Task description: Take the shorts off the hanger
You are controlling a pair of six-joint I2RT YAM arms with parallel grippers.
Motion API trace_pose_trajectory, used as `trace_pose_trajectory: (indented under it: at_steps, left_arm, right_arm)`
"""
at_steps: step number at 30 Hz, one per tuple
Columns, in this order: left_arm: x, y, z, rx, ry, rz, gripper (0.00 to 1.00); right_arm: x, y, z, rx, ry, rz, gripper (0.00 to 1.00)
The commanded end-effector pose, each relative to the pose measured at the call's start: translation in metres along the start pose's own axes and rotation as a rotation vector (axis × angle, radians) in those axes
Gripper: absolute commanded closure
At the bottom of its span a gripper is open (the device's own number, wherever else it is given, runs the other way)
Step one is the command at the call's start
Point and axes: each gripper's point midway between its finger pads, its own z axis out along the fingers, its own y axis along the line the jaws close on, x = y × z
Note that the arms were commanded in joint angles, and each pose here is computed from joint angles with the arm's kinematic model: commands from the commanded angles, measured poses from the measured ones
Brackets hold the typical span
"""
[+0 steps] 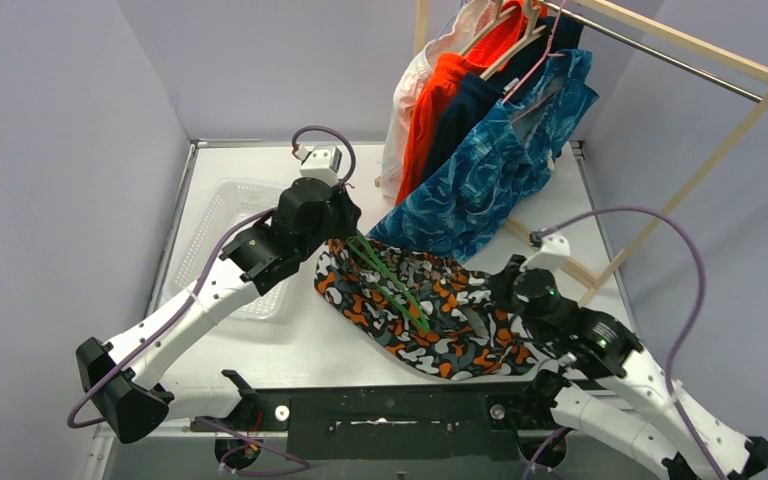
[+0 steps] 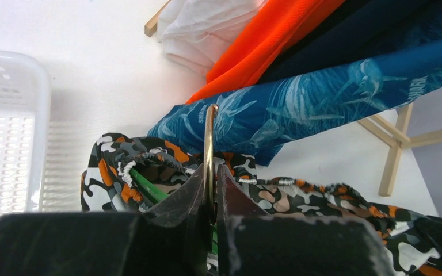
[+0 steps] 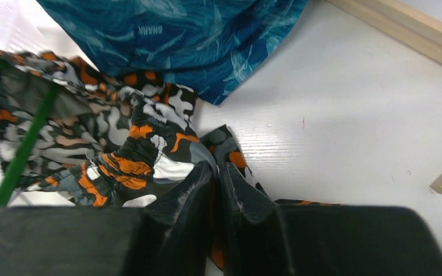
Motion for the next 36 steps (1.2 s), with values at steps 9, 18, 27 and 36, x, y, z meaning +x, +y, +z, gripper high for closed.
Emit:
trace_pose_trajectory:
  at_steps: [9,18,27,36]
  left_arm:
    - [-0.001,0.004,-0.004,0.006,0.003,0.005,1.0]
    - [0.006,0.012,0.009,-0.094,0.046,-0.051,1.0]
    - [0.011,0.019,0.014,-0.15,0.067,-0.057,1.0]
    - [0.014,0.018,0.019,-0.161,0.078,-0.065,1.0]
  right_arm:
    - [-0.027,0.085,-0.026,-0.399,0.047,-0.095,0.37]
    - [-0.019,0.145,-0.043,-0.689,0.147,-0.124,0.3]
    - [-0.016,0.19,-0.043,-0.808,0.179,-0.185,0.27]
    - [0.031,0.203,-0.032,-0.65,0.262,-0.341,0.28]
